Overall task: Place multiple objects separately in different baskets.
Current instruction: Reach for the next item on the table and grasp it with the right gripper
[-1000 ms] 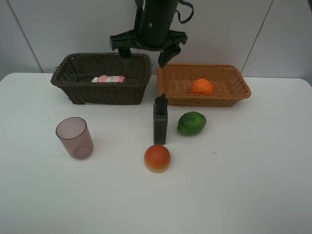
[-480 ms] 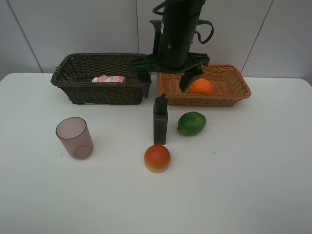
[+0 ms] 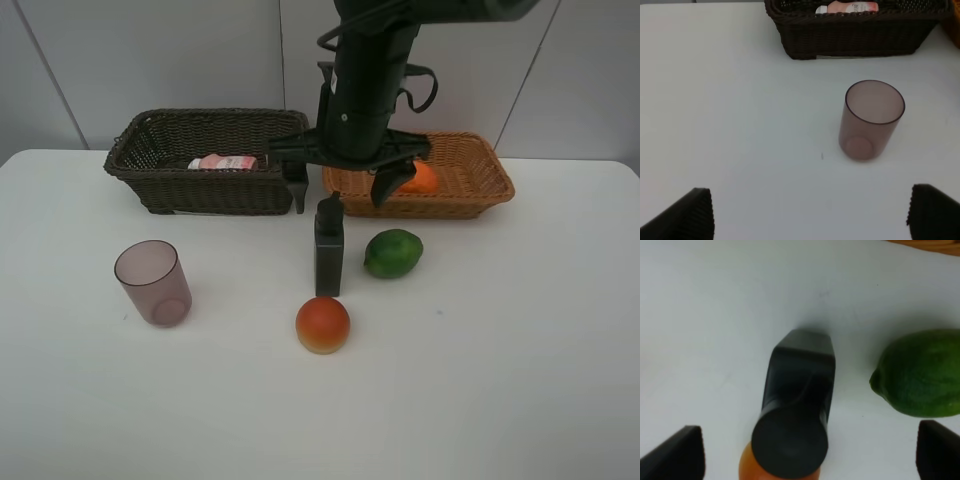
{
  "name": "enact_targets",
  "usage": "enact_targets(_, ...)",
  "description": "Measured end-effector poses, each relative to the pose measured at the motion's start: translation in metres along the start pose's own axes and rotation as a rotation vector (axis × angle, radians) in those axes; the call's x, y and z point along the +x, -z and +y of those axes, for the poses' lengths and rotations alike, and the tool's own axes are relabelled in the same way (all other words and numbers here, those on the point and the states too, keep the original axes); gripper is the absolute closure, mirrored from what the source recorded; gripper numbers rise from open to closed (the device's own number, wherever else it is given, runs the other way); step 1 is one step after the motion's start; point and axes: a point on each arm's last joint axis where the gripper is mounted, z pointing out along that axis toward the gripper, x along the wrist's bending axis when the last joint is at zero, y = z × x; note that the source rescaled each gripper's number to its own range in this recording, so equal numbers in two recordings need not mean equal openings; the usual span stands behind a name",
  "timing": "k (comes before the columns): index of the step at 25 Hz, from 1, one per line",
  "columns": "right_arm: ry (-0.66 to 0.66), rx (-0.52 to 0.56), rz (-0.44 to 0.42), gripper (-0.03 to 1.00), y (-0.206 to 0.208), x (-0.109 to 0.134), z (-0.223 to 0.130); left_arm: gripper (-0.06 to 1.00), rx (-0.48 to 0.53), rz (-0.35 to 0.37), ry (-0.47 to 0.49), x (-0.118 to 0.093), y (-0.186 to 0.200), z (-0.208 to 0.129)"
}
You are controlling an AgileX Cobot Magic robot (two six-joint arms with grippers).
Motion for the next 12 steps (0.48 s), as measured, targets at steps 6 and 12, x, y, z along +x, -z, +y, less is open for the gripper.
enact_targets(6, -0.002, -0.01, -0.011, 0.09, -0.013, 0.006, 0.001, -0.06, 0.0, 0.0, 0.0, 0.0, 0.0, 0.0)
enact_targets(12, 0.004, 0.008, -0.033, 0.09, -0.031, 0.012, 0.0, -0.06, 0.0, 0.0, 0.0, 0.0, 0.0, 0.0)
